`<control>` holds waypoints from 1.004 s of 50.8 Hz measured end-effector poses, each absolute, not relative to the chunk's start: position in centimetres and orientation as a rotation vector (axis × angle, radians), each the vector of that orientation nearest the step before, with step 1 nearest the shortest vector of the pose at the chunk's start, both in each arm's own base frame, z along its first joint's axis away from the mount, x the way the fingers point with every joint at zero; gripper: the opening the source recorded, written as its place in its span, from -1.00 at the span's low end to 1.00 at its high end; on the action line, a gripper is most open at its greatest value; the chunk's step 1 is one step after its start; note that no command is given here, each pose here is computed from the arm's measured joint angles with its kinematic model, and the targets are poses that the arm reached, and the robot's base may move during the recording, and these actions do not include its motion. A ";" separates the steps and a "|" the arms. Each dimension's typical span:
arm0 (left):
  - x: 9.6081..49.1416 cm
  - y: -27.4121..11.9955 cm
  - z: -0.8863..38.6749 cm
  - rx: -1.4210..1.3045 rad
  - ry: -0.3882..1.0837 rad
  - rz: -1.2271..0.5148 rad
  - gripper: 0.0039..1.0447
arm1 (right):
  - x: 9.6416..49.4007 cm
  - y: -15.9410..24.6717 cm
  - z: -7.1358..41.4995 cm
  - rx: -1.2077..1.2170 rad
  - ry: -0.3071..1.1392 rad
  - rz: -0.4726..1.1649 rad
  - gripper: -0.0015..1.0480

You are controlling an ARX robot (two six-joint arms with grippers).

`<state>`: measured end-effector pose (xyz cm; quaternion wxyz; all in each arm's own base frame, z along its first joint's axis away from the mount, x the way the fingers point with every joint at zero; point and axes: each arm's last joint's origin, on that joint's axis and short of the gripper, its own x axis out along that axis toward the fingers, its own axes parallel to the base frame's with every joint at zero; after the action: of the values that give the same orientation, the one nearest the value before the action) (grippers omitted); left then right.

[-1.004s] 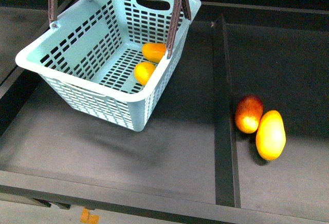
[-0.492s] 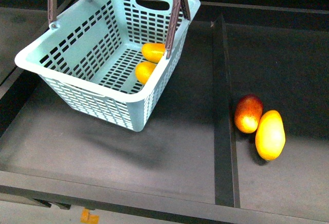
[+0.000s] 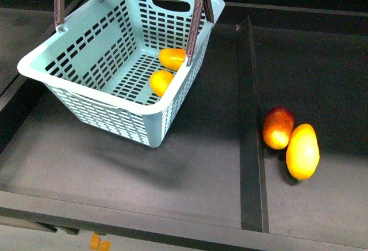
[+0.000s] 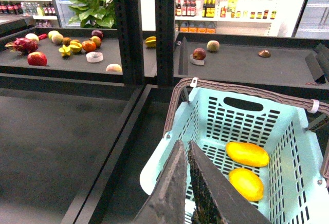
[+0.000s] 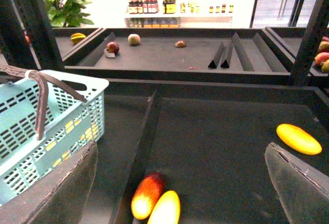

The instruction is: Pick lemon and mango into basket

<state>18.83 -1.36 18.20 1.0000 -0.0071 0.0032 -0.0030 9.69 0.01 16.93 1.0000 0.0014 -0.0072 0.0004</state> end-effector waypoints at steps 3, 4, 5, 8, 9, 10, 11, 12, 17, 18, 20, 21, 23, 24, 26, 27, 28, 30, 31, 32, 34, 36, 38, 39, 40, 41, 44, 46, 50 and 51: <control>18.2 -1.0 18.0 -0.014 0.009 -0.003 -0.95 | 9.7 0.0 16.9 0.003 -0.014 0.001 0.83; 18.0 -0.9 17.9 -0.014 0.010 -0.024 -0.95 | 9.7 0.0 16.9 0.003 -0.014 0.001 0.83; 17.8 -0.6 17.8 -0.013 0.010 -0.021 -0.95 | 9.7 0.0 16.9 0.003 -0.014 0.001 0.83; 17.3 -0.2 17.7 -0.012 0.011 -0.001 -0.95 | 9.7 0.0 16.9 0.003 -0.014 0.000 0.83; 17.1 -0.1 17.7 -0.012 0.010 0.003 -0.95 | 9.7 0.0 16.9 0.003 -0.014 0.000 0.83; 16.9 -0.1 17.6 -0.012 0.009 0.004 -0.95 | 9.7 0.0 16.9 0.003 -0.014 0.000 0.83; 16.7 -0.1 17.6 -0.012 0.008 0.001 -0.95 | 9.7 0.0 16.9 0.003 -0.014 0.001 0.83; 16.4 -0.1 17.6 -0.012 0.007 -0.003 -0.95 | 9.7 0.0 16.9 0.003 -0.014 0.001 0.83; 15.5 0.0 16.7 -0.011 0.000 -0.003 -0.95 | 9.7 0.0 16.9 0.003 -0.014 0.000 0.83; 15.3 0.0 16.4 -0.011 0.009 -0.003 -0.95 | 9.7 0.0 16.9 0.003 -0.014 0.001 0.83; 15.0 0.0 16.3 -0.011 0.016 -0.003 -0.95 | 9.7 0.0 16.9 0.003 -0.014 0.000 0.83; 14.9 0.0 16.2 -0.011 0.017 -0.004 -0.95 | 9.7 0.0 16.9 0.003 -0.014 0.000 0.83; 14.7 0.0 16.3 -0.011 0.015 -0.004 -0.95 | 9.7 0.0 16.9 0.003 -0.014 0.000 0.83; 14.5 0.0 16.3 -0.011 0.014 -0.003 -0.95 | 9.7 0.0 16.9 0.003 -0.014 0.001 0.83; 14.3 0.0 16.4 -0.011 0.011 -0.003 -0.95 | 9.7 0.0 16.9 0.003 -0.014 0.001 0.83; 14.2 0.0 16.5 -0.011 0.008 -0.003 -0.95 | 9.7 0.0 16.9 0.003 -0.014 0.000 0.83; 14.2 0.0 16.5 -0.011 0.006 -0.003 -0.95 | 9.7 0.0 16.9 0.003 -0.014 0.001 0.83; 14.0 0.0 16.6 -0.011 0.004 -0.003 -0.95 | 9.7 0.0 16.9 0.003 -0.014 0.000 0.83; 13.9 0.0 16.6 -0.011 0.002 -0.003 -0.95 | 9.7 0.0 16.9 0.003 -0.014 0.000 0.83; 13.8 0.0 16.7 -0.011 0.001 -0.003 -0.95 | 9.7 0.0 16.9 0.003 -0.014 0.000 0.83; 13.7 0.0 16.7 -0.011 -0.001 -0.003 -0.95 | 9.7 0.0 16.9 0.003 -0.014 0.001 0.83; 13.5 0.0 16.8 -0.011 -0.002 -0.003 -0.95 | 9.7 0.0 16.9 0.003 -0.014 0.001 0.83; 13.3 0.0 16.9 -0.011 -0.006 -0.003 -0.95 | 9.7 0.0 16.9 0.003 -0.014 0.000 0.83; 13.2 0.0 16.9 -0.011 -0.007 -0.003 -0.95 | 9.7 0.0 16.9 0.003 -0.014 0.000 0.83; 13.1 0.0 17.0 -0.011 -0.007 -0.003 -0.95 | 9.7 0.0 16.9 0.003 -0.014 0.001 0.83; 13.0 0.0 17.0 -0.011 -0.008 -0.003 -0.95 | 9.7 0.0 16.9 0.003 -0.014 0.000 0.83; 12.7 0.0 17.1 -0.011 -0.010 -0.003 -0.95 | 9.7 0.0 16.9 0.003 -0.014 0.001 0.83; 12.6 0.0 17.1 -0.011 -0.012 -0.003 -0.95 | 9.7 0.0 16.9 0.003 -0.014 0.001 0.83; 12.2 0.0 17.1 -0.011 -0.014 -0.004 -0.95 | 9.7 0.0 16.9 0.003 -0.014 0.001 0.83; 12.1 0.0 17.2 -0.011 -0.014 -0.004 -0.95 | 9.7 0.0 16.9 0.003 -0.014 0.001 0.83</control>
<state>12.15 -0.04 17.15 1.0000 -0.0056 -0.0070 -0.0018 9.69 0.01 16.93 1.0000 0.0014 -0.0072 0.0004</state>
